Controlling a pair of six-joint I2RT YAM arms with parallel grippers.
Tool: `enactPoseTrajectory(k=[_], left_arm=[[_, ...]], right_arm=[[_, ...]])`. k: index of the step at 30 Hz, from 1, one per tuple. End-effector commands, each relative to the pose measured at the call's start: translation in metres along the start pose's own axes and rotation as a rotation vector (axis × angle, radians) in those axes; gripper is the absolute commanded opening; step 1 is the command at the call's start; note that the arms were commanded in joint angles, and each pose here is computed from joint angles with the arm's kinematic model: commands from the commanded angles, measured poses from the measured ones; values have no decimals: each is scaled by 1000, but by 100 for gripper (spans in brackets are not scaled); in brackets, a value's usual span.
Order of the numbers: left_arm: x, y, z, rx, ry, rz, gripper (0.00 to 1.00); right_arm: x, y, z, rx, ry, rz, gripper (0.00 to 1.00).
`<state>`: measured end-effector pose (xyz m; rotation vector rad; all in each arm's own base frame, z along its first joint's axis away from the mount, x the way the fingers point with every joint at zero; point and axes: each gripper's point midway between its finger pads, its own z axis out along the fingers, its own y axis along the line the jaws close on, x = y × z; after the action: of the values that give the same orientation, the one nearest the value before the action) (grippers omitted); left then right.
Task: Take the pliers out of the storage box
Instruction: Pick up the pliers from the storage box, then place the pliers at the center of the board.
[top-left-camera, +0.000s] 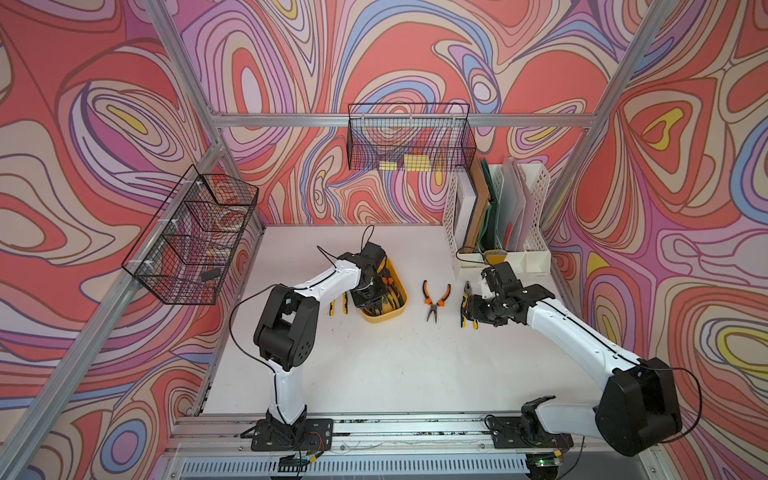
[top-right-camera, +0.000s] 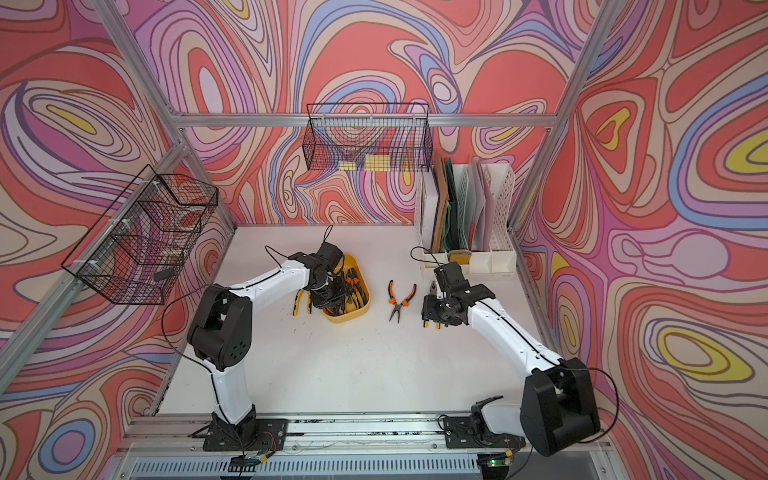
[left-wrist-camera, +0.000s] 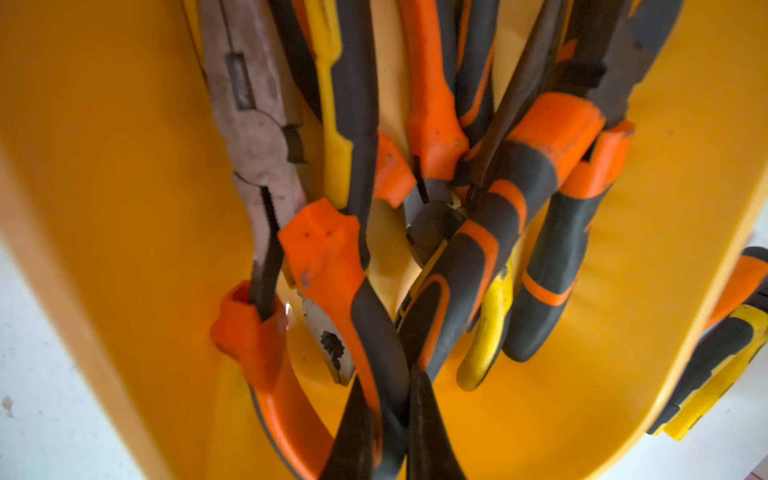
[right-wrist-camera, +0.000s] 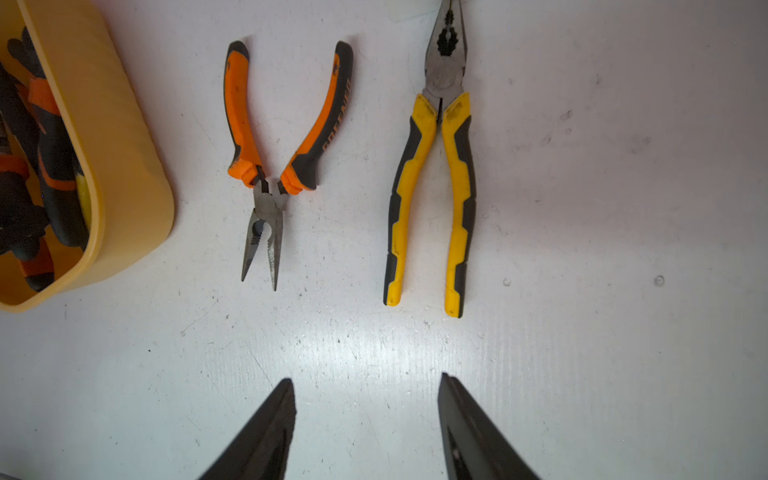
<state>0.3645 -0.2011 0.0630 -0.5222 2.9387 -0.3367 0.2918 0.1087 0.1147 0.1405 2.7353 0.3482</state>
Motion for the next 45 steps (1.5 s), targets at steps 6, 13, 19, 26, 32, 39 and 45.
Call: enactPoseTrajectory(k=[6,13,19,26,32,39,45], left_arm=[[-17,19,-5,-116,-75,46,0],[-22,16,-45,-151,-175,132,0],[-24,8,-79,-138,-221,196,0],[-31,5,-112,-167,-249,336,0],[-40,31,-120,-253,-216,491,0],[-57,91,-110,-156,-142,363,0],[-59,127,-79,-235,-51,461,0]], right_arm=[[-1,3,-6,-23,-18,11,58],[-4,3,-10,-20,-24,8,58],[-4,4,-11,-23,-25,9,58],[-7,5,-15,-19,-31,10,57],[-8,5,-20,-16,-41,3,57],[-6,4,-18,-20,-40,4,57],[-10,6,-15,-27,-48,-3,57]])
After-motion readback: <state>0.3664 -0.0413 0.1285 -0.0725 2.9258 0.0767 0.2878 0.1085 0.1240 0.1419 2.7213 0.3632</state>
